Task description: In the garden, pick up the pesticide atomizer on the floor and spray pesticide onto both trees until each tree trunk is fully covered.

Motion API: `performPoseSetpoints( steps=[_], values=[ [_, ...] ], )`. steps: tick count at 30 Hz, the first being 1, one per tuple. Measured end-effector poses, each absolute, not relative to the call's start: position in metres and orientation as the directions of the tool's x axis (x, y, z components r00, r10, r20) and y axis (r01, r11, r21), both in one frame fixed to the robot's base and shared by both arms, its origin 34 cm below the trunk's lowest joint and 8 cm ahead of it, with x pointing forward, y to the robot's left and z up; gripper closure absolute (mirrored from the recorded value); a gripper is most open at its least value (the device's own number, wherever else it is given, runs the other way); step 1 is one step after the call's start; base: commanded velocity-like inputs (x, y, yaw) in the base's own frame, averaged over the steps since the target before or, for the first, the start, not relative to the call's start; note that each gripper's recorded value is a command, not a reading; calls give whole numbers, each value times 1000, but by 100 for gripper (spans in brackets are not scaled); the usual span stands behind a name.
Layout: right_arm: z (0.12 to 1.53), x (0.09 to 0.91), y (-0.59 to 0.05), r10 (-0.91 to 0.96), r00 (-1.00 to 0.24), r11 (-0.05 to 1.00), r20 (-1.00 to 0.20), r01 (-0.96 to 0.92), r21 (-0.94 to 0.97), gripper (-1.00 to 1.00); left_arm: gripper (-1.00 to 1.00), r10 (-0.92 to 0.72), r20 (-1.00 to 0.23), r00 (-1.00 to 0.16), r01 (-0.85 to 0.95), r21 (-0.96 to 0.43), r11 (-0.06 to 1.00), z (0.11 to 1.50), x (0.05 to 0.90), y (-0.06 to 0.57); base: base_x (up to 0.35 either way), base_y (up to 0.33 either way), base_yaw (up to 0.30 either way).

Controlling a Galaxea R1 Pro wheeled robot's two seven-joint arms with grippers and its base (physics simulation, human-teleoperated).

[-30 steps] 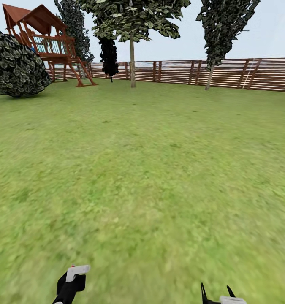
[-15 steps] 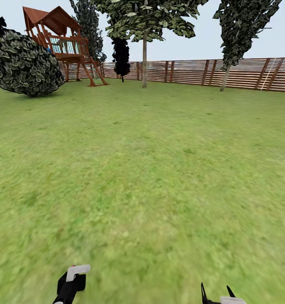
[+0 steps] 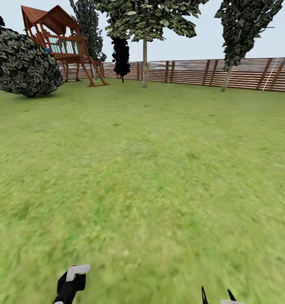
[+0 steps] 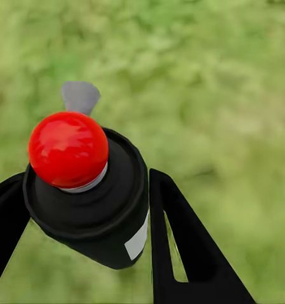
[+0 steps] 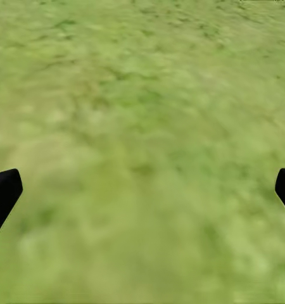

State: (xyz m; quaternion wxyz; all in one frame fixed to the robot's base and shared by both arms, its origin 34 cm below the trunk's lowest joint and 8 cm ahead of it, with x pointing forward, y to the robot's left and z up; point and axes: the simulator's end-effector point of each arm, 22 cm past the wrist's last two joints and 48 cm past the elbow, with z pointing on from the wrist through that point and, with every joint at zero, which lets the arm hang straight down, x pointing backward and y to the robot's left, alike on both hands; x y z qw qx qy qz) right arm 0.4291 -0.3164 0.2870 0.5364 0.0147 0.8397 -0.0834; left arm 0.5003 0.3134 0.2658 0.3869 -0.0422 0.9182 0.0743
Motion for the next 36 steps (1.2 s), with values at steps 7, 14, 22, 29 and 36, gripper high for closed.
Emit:
performPoseSetpoints(
  steps=[7, 14, 22, 29, 36],
  values=[
    [286, 427, -316, -65, -428, 986, -902, 114, -125, -100, 100, -20, -717, -697, -135, 104, 985, 266, 501, 313, 340, 0, 0],
    [286, 427, -316, -65, -428, 986, -901, 114, -125, -100, 100, -21, -718, -696, -138, 105, 985, 266, 501, 315, 340, 0, 0],
    [286, 427, -316, -65, -428, 986, -901, 113, -125, -100, 100, -19, -720, -694, -137, 106, 985, 267, 501, 315, 340, 0, 0],
    [286, 427, -316, -65, -429, 986, -901, 113, -125, -100, 100, -18, -719, -695, -136, 107, 985, 267, 501, 315, 340, 0, 0],
    [286, 426, -316, -65, -429, 986, -901, 114, -125, -100, 100, -15, -718, -696, -133, 108, 985, 266, 501, 314, 340, 0, 0]
  ],
)
